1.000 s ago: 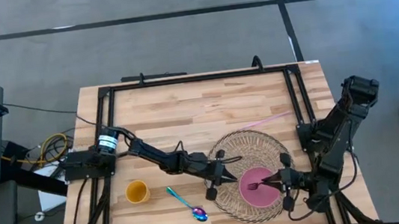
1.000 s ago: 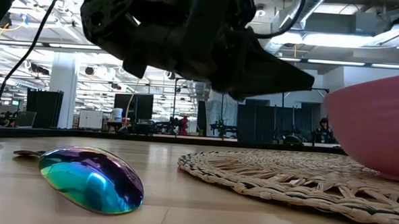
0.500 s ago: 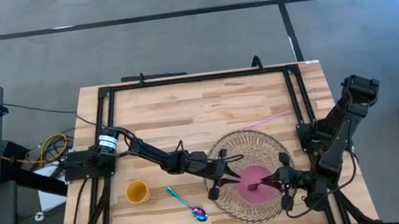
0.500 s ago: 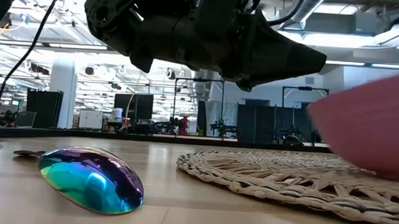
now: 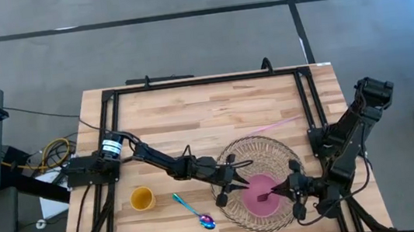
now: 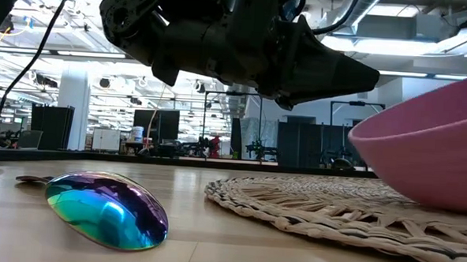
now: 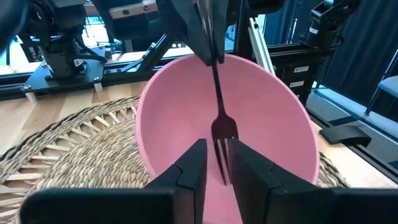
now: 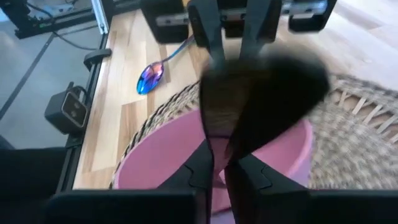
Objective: Pick & Place Utensil
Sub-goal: Put the black fork into the pink bowl on the brown mat
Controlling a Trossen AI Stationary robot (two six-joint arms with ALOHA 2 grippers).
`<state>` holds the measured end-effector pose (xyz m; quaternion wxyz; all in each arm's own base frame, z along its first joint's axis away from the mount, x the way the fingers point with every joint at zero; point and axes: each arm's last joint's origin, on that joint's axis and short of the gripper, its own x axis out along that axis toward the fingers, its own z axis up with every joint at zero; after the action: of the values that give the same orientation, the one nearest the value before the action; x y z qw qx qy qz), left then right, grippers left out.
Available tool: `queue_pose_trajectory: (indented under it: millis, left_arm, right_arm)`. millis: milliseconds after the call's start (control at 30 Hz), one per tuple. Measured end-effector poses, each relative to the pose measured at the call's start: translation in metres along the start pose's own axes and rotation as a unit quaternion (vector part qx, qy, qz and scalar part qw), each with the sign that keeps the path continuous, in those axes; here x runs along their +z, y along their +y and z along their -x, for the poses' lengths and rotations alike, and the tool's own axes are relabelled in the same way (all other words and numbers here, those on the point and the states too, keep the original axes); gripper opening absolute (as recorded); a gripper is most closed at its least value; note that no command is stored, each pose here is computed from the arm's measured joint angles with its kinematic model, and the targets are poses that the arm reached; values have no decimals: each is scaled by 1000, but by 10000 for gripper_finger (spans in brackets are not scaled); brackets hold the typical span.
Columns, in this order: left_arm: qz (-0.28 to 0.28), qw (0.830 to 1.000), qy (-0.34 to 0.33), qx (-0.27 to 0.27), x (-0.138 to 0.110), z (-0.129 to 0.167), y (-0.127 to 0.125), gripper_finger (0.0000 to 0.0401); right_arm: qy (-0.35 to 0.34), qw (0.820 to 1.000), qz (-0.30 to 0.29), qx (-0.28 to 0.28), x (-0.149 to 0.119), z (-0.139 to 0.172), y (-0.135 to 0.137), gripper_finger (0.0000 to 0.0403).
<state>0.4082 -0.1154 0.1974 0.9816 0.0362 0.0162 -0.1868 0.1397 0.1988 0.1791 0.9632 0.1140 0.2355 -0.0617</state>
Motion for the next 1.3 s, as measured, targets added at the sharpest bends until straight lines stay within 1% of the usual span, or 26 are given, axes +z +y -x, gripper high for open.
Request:
queue_pose_trajectory:
  millis: [67,167,333,467,600,733,867,1033,1133,1300]
  left_arm:
    - [0,1000,0,0,0,0,0,66]
    - [0,1000,0,0,0,0,0,66]
    - [0,1000,1,0,0,0,0,66]
    - [0,1000,-3,0,-8,-3,0,66]
    - [-2,1000,-18,-3,-12,-15,0,66]
    - [-3,1000,-24,-18,-15,-27,0,66]
    - [-2,1000,-19,-18,-19,-30,0,66]
    - [-1,1000,-11,-19,-19,-30,0,66]
    - [-1,1000,-14,-18,-18,-29,0,66]
    - [-1,1000,-14,-18,-18,-29,0,66]
  right_arm:
    - [7,1000,2,3,-1,0,0,43]
    - [8,1000,2,3,-1,0,0,49]
    - [12,1000,7,0,-1,0,-1,23]
    - [28,1000,10,7,-3,0,-1,7]
    - [29,1000,10,6,-3,-1,-2,23]
    - [32,999,-9,5,-3,-1,-2,39]
    - [38,999,-26,5,-4,0,-2,30]
    - [48,998,-26,10,-4,0,-2,20]
    - [49,998,-23,8,-5,0,-3,30]
    - [51,998,-22,8,-5,0,-3,60]
